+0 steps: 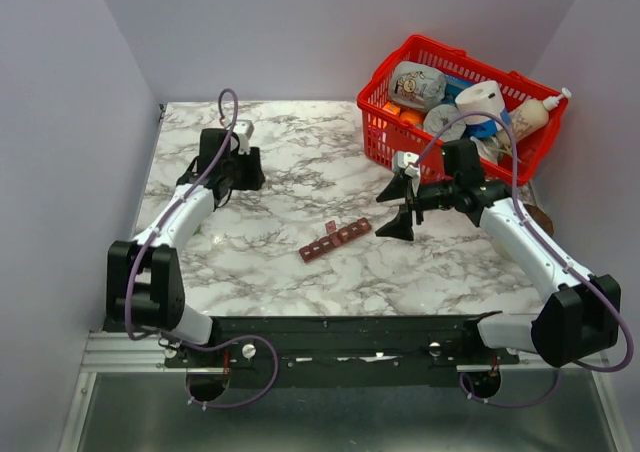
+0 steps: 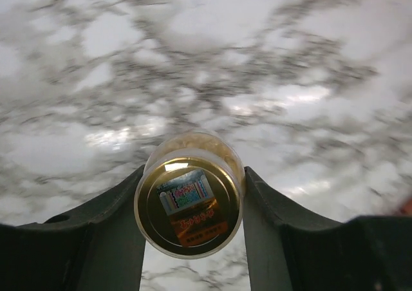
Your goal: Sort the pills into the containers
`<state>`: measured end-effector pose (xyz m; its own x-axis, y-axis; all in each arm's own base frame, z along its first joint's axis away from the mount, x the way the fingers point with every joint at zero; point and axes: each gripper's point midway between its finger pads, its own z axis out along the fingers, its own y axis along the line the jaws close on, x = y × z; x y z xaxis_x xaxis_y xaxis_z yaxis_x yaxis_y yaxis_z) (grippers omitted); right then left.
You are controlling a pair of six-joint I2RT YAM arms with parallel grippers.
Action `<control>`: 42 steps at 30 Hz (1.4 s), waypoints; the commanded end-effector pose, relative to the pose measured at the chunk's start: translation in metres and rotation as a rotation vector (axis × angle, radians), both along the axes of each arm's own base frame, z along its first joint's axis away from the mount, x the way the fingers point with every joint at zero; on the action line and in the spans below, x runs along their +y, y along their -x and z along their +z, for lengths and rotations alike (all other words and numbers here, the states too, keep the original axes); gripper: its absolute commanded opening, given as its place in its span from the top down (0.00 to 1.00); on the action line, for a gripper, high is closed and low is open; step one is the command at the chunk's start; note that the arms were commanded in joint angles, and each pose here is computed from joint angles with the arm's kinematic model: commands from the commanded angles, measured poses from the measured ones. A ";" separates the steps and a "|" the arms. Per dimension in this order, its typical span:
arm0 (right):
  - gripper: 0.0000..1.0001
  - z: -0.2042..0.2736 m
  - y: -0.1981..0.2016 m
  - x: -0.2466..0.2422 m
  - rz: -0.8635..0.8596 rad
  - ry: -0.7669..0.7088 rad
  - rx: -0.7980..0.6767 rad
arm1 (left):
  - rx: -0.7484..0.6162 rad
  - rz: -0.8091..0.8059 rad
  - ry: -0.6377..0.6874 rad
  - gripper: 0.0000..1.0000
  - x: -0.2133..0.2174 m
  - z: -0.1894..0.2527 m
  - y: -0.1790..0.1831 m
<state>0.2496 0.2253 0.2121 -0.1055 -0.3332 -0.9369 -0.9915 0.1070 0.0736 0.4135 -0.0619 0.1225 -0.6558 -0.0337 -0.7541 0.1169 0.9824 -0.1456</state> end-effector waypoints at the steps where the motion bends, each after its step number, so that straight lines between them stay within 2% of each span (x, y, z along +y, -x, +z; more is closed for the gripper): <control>1: 0.00 0.004 0.016 0.005 0.111 -0.019 -0.089 | -0.017 -0.517 0.302 0.93 -0.123 0.066 0.071; 5: 0.00 0.021 0.010 0.013 0.086 -0.032 -0.136 | -0.039 -0.718 0.409 0.94 -0.179 0.099 0.111; 8: 0.00 0.035 0.004 0.021 0.032 -0.051 -0.153 | -0.092 -0.732 0.514 0.94 -0.203 0.129 0.116; 11: 0.00 0.048 -0.007 0.031 -0.055 -0.059 -0.184 | -0.112 -0.704 0.646 0.95 -0.219 0.153 0.114; 14: 0.00 0.060 -0.024 0.040 -0.138 -0.040 -0.196 | -0.102 -0.667 0.714 0.96 -0.230 0.163 0.107; 18: 0.00 0.065 -0.038 0.062 -0.210 0.022 -0.240 | -0.024 -0.562 0.809 0.96 -0.237 0.164 0.100; 23: 0.00 0.066 -0.065 0.064 -0.339 0.066 -0.251 | -0.023 -0.511 0.846 0.96 -0.239 0.168 0.097; 30: 0.05 0.048 -0.078 0.067 -0.388 0.132 -0.250 | -0.008 -0.503 0.889 0.96 -0.241 0.172 0.102; 33: 0.11 0.048 -0.083 0.068 -0.401 0.132 -0.256 | -0.003 -0.501 0.893 0.96 -0.242 0.172 0.104; 35: 0.21 0.052 -0.084 0.071 -0.399 0.120 -0.258 | -0.002 -0.499 0.900 0.95 -0.242 0.173 0.104; 36: 0.35 0.055 -0.085 0.073 -0.401 0.108 -0.250 | 0.001 -0.489 0.914 0.95 -0.242 0.174 0.105; 37: 0.45 0.056 -0.085 0.074 -0.401 0.102 -0.247 | -0.004 -0.479 0.914 0.94 -0.241 0.174 0.104; 40: 0.63 0.060 -0.081 0.077 -0.398 0.067 -0.213 | -0.017 -0.449 0.923 0.91 -0.238 0.176 0.102; 42: 0.65 0.064 -0.074 0.081 -0.372 0.038 -0.194 | -0.034 -0.442 0.941 0.89 -0.237 0.178 0.103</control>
